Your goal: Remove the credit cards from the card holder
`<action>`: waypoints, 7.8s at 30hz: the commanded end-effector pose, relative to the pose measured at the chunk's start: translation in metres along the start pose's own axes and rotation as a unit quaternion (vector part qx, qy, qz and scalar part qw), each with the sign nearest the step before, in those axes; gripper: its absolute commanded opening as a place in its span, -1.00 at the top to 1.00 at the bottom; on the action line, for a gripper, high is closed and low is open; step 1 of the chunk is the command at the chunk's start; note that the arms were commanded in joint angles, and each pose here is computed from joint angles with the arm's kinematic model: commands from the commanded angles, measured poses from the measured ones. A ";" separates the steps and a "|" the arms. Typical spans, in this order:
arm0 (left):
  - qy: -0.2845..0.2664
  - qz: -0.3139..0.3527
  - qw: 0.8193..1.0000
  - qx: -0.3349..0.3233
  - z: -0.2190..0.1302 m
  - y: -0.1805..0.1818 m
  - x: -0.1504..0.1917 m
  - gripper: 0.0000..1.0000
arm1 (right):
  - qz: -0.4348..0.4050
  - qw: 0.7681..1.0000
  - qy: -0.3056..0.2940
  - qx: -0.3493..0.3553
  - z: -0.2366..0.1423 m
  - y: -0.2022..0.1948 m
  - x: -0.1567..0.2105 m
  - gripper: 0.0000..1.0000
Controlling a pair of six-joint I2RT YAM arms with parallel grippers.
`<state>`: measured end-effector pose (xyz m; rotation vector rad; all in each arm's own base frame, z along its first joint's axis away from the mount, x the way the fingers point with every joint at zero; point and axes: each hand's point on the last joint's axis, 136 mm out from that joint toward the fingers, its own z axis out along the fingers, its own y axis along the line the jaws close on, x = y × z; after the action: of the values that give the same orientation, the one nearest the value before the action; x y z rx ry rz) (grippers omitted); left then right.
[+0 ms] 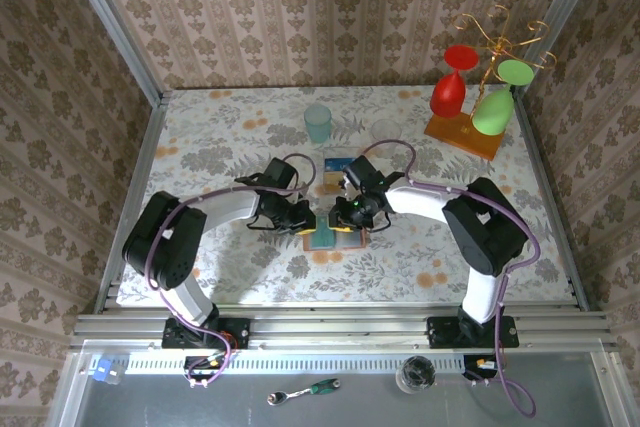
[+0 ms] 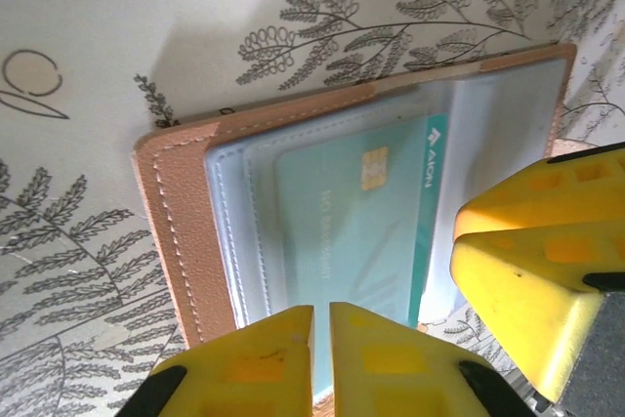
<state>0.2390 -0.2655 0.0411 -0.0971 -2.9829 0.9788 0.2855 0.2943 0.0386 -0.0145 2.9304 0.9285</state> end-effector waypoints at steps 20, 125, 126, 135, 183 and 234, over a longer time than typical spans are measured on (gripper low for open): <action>0.017 -0.003 0.999 -0.032 0.007 0.017 0.006 1.00 | 0.011 0.999 0.035 -0.040 0.016 0.008 0.011 0.50; 0.040 -0.005 0.999 -0.028 0.021 0.014 0.014 1.00 | 0.038 0.999 0.008 -0.034 0.005 -0.004 0.006 0.68; 0.039 -0.005 0.999 -0.028 0.021 0.014 0.014 1.00 | 0.038 0.999 0.007 -0.033 0.005 -0.004 0.006 0.69; 0.035 -0.005 0.999 -0.026 0.018 0.012 0.013 1.00 | 0.042 0.999 -0.005 -0.015 -0.005 -0.019 0.005 0.74; -0.109 -0.024 0.993 0.034 -0.074 -0.006 -0.055 1.00 | -0.520 0.826 0.084 0.198 -0.109 -0.025 -0.053 1.00; -0.121 -0.079 0.989 0.033 -0.071 0.017 -0.072 0.98 | -0.628 0.707 0.031 0.324 -0.098 0.002 -0.221 0.71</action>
<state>0.3080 -0.2151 0.0904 0.2424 -3.1070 1.1404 0.4819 0.2437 0.1279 -1.7422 2.1842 -0.2331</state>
